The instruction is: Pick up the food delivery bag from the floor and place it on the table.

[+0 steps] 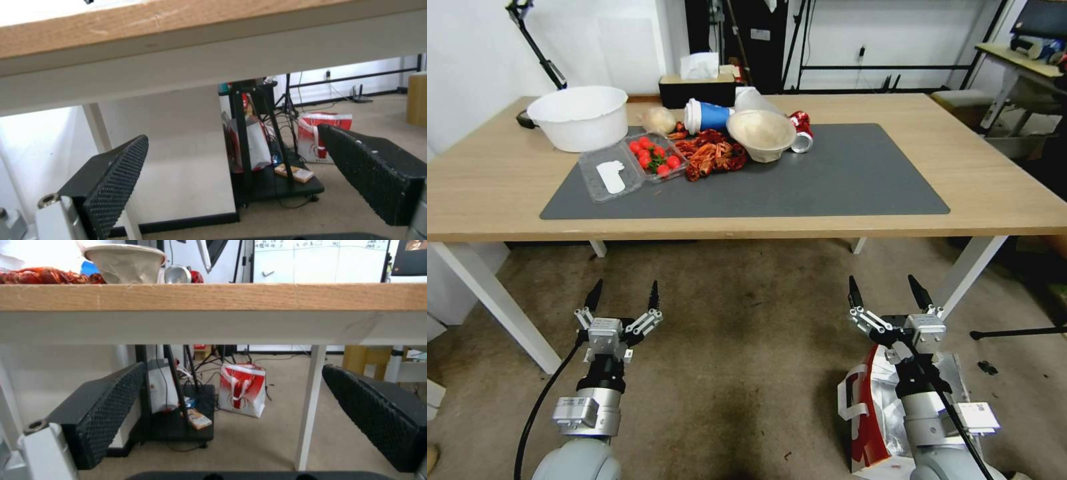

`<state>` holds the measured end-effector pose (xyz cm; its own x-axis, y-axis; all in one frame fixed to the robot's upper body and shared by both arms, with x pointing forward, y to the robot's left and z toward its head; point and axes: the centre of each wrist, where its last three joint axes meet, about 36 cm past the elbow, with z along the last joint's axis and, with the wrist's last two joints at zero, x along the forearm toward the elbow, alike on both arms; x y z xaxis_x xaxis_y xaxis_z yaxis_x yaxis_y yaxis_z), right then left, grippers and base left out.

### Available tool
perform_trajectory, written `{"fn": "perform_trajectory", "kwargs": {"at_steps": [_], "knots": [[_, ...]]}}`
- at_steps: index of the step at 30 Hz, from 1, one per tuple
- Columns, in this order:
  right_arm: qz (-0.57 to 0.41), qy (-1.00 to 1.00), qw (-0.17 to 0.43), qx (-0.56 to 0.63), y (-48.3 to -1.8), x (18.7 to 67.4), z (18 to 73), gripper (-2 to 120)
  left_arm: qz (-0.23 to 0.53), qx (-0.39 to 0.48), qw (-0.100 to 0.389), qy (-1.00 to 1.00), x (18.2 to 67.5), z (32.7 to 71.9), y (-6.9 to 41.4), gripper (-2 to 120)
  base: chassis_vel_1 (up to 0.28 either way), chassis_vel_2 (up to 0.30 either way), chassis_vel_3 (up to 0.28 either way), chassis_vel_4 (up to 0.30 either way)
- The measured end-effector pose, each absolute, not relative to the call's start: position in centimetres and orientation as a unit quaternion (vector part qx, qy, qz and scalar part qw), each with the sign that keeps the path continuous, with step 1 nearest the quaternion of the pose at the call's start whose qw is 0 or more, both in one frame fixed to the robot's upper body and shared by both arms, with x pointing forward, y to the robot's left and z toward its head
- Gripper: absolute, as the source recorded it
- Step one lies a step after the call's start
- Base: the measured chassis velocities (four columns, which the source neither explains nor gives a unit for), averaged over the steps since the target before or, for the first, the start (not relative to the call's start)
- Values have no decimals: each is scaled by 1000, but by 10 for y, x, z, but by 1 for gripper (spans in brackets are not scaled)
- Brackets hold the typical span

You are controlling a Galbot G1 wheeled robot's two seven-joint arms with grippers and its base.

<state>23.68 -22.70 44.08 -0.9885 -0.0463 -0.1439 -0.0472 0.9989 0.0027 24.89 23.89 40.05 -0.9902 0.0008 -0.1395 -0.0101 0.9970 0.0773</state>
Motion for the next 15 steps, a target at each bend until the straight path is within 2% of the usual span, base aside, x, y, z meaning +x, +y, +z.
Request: {"fn": "perform_trajectory", "kwargs": {"at_steps": [15], "knots": [[3, 997, 69, -22, -230, 237, 437, 100, 37, 1, 67, 997, 249, 397, 236, 96, 0, 0, 0, 0]]}}
